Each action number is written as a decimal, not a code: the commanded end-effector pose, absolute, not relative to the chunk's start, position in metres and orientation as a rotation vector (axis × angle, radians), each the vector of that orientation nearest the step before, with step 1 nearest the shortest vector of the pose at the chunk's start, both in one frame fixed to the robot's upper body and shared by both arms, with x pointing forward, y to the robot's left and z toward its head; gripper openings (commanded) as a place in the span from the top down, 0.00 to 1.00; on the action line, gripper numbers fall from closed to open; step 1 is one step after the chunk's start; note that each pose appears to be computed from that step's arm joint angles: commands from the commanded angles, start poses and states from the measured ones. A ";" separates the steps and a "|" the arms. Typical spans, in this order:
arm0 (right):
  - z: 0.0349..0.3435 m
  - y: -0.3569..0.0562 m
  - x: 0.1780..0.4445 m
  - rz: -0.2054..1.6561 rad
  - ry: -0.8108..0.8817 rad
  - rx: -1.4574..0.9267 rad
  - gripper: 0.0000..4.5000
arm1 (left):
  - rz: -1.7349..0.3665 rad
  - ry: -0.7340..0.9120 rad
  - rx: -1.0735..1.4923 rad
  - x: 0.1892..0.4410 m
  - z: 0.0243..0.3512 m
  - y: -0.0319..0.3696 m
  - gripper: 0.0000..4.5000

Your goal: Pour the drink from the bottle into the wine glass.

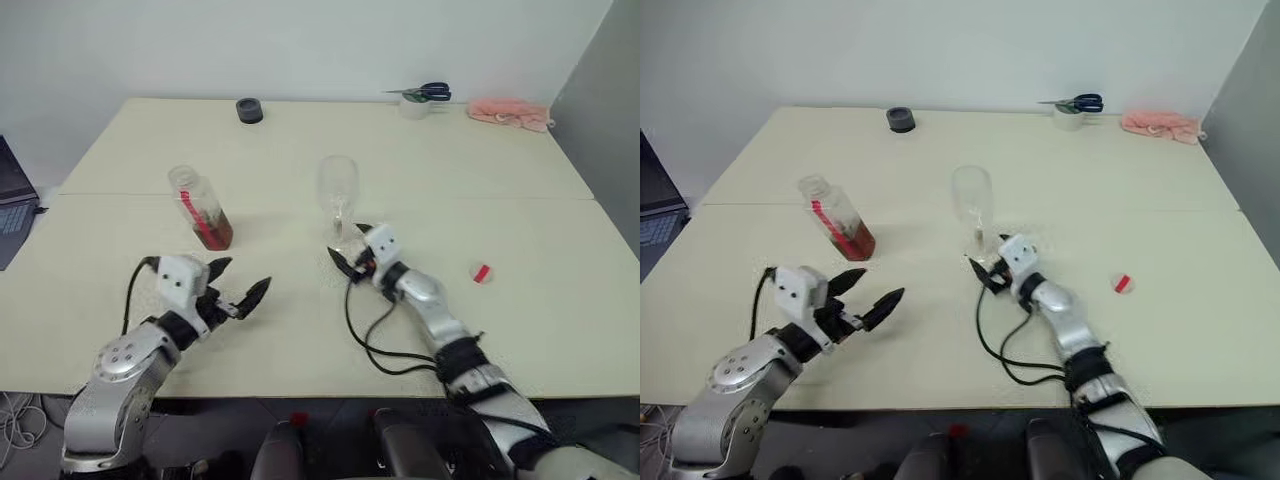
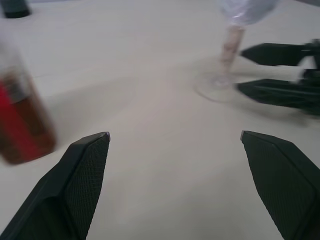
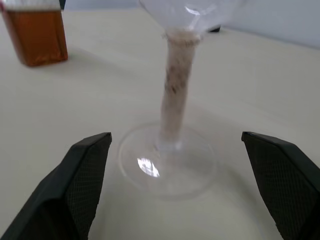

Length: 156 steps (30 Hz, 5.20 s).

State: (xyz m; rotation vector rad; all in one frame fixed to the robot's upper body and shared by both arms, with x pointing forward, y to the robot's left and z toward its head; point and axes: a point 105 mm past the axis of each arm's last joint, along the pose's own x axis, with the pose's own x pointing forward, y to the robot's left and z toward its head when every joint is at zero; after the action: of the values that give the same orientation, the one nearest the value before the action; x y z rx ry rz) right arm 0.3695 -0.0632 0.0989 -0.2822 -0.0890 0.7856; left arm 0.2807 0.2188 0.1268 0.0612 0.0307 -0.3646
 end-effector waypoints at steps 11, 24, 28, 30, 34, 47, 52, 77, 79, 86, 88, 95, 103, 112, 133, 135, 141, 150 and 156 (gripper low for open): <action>0.289 -0.100 0.313 1.150 -0.106 -0.394 0.01 | 0.002 -0.105 0.060 0.305 0.152 0.275 0.00; 0.338 -0.051 0.319 1.213 -0.239 -0.408 0.01 | -0.092 -0.174 0.086 0.338 0.192 0.252 0.00; 0.338 -0.051 0.321 1.218 -0.235 -0.423 0.01 | -0.120 -0.160 0.084 0.345 0.188 0.245 0.00; 0.338 -0.050 0.321 1.221 -0.237 -0.427 0.01 | -0.115 -0.160 0.084 0.350 0.187 0.244 0.00; 0.339 -0.050 0.322 1.203 -0.240 -0.438 0.01 | -0.098 -0.165 0.089 0.360 0.187 0.247 0.00; 0.332 -0.051 0.324 1.192 -0.217 -0.453 0.01 | -0.096 -0.218 0.084 0.389 0.196 0.243 0.00; 0.328 -0.050 0.324 1.180 -0.205 -0.477 0.01 | -0.106 -0.242 0.080 0.392 0.199 0.240 0.04; 0.251 -0.147 0.269 0.823 -0.171 -0.199 0.00 | -0.516 -0.465 0.385 0.420 0.300 0.142 0.52; 0.235 -0.147 0.266 0.811 -0.136 -0.176 0.00 | -0.536 -0.493 0.476 0.422 0.305 0.129 0.52; 0.214 -0.142 0.268 0.762 -0.113 -0.146 0.00 | -0.546 -0.602 0.738 0.422 0.310 0.107 0.52; 0.214 -0.141 0.268 0.758 -0.116 -0.146 0.00 | -0.543 -0.634 0.783 0.421 0.312 0.104 0.52; 0.217 -0.142 0.272 0.738 -0.133 -0.151 0.00 | -0.524 -0.676 0.926 0.422 0.304 0.105 0.52; 0.214 -0.140 0.275 0.737 -0.132 -0.156 0.00 | -0.517 -0.720 1.060 0.421 0.302 0.107 0.52; 0.214 -0.136 0.278 0.756 -0.133 -0.167 0.00 | -0.535 -0.738 1.143 0.421 0.298 0.104 0.52; 0.215 -0.125 0.280 0.793 -0.140 -0.167 0.00 | -0.523 -0.835 1.362 0.417 0.299 0.091 0.52; 0.216 -0.125 0.280 0.793 -0.142 -0.168 0.00 | -0.524 -0.838 1.373 0.417 0.299 0.092 0.52; 0.218 -0.124 0.284 0.797 -0.149 -0.175 0.00 | -0.518 -0.844 1.406 0.417 0.299 0.093 0.52; 0.219 -0.125 0.286 0.797 -0.154 -0.179 0.00 | -0.517 -0.839 1.441 0.418 0.297 0.097 0.52; 0.218 -0.125 0.286 0.801 -0.157 -0.176 0.00 | -0.517 -0.847 1.460 0.417 0.296 0.097 0.52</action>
State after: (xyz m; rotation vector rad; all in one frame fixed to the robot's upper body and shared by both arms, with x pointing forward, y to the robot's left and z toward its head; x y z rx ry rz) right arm 0.2886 -0.1262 0.2068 -0.1604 -0.1027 0.7901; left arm 0.4219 0.0997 0.2710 1.4513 -0.7632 -0.5627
